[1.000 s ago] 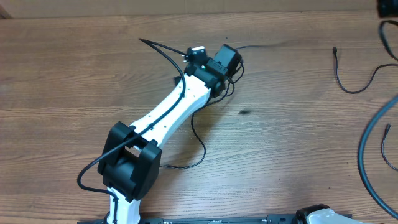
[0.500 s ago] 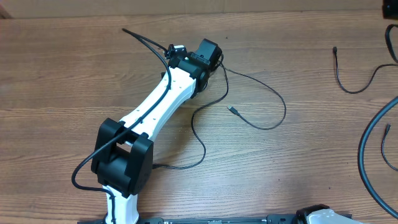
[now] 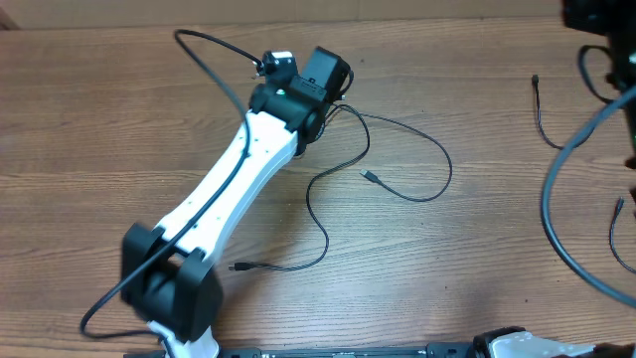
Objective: Untangle cables
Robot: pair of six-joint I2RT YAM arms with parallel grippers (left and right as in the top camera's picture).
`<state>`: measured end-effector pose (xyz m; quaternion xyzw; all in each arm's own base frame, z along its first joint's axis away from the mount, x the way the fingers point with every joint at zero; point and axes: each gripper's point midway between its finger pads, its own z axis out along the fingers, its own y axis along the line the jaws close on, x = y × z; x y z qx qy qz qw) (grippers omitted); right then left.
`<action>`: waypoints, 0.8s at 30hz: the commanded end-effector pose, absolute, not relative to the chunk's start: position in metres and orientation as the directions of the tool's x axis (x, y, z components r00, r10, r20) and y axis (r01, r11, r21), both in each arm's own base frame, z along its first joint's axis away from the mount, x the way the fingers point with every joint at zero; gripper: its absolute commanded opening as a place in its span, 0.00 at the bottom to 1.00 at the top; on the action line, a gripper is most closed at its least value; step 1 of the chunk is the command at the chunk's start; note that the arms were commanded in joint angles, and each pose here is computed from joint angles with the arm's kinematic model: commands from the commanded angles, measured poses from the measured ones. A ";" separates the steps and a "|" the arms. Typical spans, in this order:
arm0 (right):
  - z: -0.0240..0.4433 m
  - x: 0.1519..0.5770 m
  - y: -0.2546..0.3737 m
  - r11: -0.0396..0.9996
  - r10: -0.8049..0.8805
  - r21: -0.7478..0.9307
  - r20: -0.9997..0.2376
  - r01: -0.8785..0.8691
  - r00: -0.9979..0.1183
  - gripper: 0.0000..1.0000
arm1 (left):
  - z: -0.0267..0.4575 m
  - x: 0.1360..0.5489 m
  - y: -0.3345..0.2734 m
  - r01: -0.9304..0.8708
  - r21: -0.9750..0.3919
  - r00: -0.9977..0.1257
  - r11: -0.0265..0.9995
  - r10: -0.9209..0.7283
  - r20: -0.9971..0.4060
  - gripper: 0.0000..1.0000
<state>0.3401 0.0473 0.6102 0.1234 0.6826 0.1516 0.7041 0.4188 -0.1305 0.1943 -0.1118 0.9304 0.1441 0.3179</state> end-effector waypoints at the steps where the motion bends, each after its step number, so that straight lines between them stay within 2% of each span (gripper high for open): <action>1: 0.581 0.362 0.049 0.936 0.352 0.353 -0.934 0.009 -0.065 0.05 | 0.246 0.415 -0.121 -0.327 0.127 -0.694 0.936 -0.147 -0.705 0.30; 2: 0.573 0.366 0.050 0.938 0.346 0.345 -0.934 0.020 -0.094 0.08 | 0.253 0.413 -0.120 -0.329 0.115 -0.684 0.937 -0.152 -0.714 0.42; 3: 0.548 0.379 0.054 0.945 0.327 0.324 -0.929 0.042 -0.174 0.20 | 0.267 0.409 -0.117 -0.333 0.087 -0.660 0.939 -0.166 -0.732 0.83; 4: 0.536 0.386 0.058 0.948 0.317 0.315 -0.923 0.046 -0.216 0.25 | 0.274 0.406 -0.115 -0.334 0.074 -0.649 0.940 -0.173 -0.741 0.95; 5: 0.524 0.391 0.062 0.950 0.308 0.308 -0.916 0.042 -0.257 0.31 | 0.280 0.404 -0.114 -0.335 0.062 -0.639 0.940 -0.179 -0.748 1.00; 7: 0.497 0.403 0.072 0.955 0.288 0.296 -0.891 0.032 -0.350 0.43 | 0.292 0.400 -0.111 -0.337 0.040 -0.620 0.941 -0.190 -0.762 1.00; 13: 0.417 0.433 0.106 0.953 0.232 0.303 -0.771 -0.020 -0.593 0.66 | 0.308 0.383 -0.098 -0.318 0.065 -0.625 0.946 -0.158 -0.764 0.99; 19: 0.343 0.455 0.146 0.918 0.179 0.386 -0.600 -0.086 -0.780 0.70 | 0.315 0.365 -0.082 -0.330 0.085 -0.642 0.940 -0.157 -0.750 1.00; 24: 0.292 0.463 0.190 0.836 0.120 0.529 -0.440 -0.148 -0.890 0.77 | 0.332 0.349 -0.068 -0.346 0.061 -0.619 0.936 -0.179 -0.765 1.00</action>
